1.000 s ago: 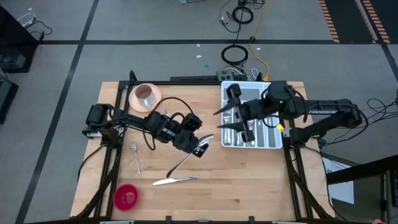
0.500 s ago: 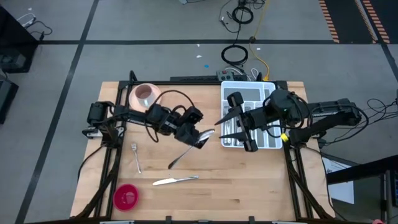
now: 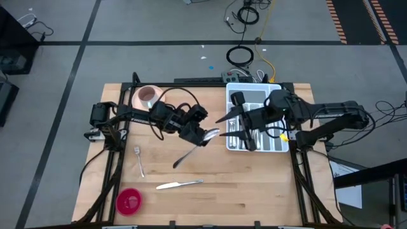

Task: Sort silverware
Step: Put the silver spoon into the white silverware tray

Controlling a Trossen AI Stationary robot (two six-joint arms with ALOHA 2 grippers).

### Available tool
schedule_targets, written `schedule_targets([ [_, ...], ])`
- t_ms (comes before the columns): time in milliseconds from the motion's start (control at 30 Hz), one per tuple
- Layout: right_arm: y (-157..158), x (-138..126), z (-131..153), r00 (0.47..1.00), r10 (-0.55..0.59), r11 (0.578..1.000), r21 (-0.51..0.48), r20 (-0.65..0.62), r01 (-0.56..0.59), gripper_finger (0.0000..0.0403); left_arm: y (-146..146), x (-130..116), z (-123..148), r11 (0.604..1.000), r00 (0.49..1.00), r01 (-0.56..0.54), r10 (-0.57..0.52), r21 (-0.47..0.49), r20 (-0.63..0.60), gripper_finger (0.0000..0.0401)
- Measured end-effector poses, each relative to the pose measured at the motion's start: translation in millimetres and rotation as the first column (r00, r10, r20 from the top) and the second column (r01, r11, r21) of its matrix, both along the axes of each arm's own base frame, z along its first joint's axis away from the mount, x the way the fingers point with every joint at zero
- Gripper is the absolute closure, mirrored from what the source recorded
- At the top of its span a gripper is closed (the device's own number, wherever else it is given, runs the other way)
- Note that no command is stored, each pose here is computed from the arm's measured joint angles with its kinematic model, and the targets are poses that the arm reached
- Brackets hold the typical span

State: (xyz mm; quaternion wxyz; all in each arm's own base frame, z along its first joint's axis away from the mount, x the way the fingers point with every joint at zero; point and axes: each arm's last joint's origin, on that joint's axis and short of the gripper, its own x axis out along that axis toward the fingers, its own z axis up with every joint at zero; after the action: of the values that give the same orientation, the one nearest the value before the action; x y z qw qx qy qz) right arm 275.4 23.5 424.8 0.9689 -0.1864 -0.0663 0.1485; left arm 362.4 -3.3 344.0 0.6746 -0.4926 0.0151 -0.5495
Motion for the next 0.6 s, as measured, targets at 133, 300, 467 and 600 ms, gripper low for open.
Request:
schedule_targets([
  [133,-1.1,2.6,-2.0,1.000,-0.006,0.999,-0.047,0.008,0.006,0.0225,0.0,0.0,0.0,1.000,1.000,0.000,0.000,0.000,0.000,0.0401],
  [300,-0.8,7.1,-2.1,0.999,-0.006,0.997,-0.079,0.044,0.009,0.0225,-0.3,0.0,-0.1,1.000,1.000,0.001,-0.001,-0.001,-0.001,0.0401],
  [467,-0.7,7.5,-0.3,0.998,-0.002,0.996,-0.086,0.070,0.008,0.0226,-0.3,0.0,-0.1,1.000,1.000,0.000,0.000,-0.001,0.000,0.0401],
  [600,0.5,6.8,2.5,0.994,0.040,0.996,-0.088,0.101,-0.031,0.0236,-0.2,0.0,-0.1,1.000,1.000,-0.001,0.001,-0.002,-0.001,0.0401],
])
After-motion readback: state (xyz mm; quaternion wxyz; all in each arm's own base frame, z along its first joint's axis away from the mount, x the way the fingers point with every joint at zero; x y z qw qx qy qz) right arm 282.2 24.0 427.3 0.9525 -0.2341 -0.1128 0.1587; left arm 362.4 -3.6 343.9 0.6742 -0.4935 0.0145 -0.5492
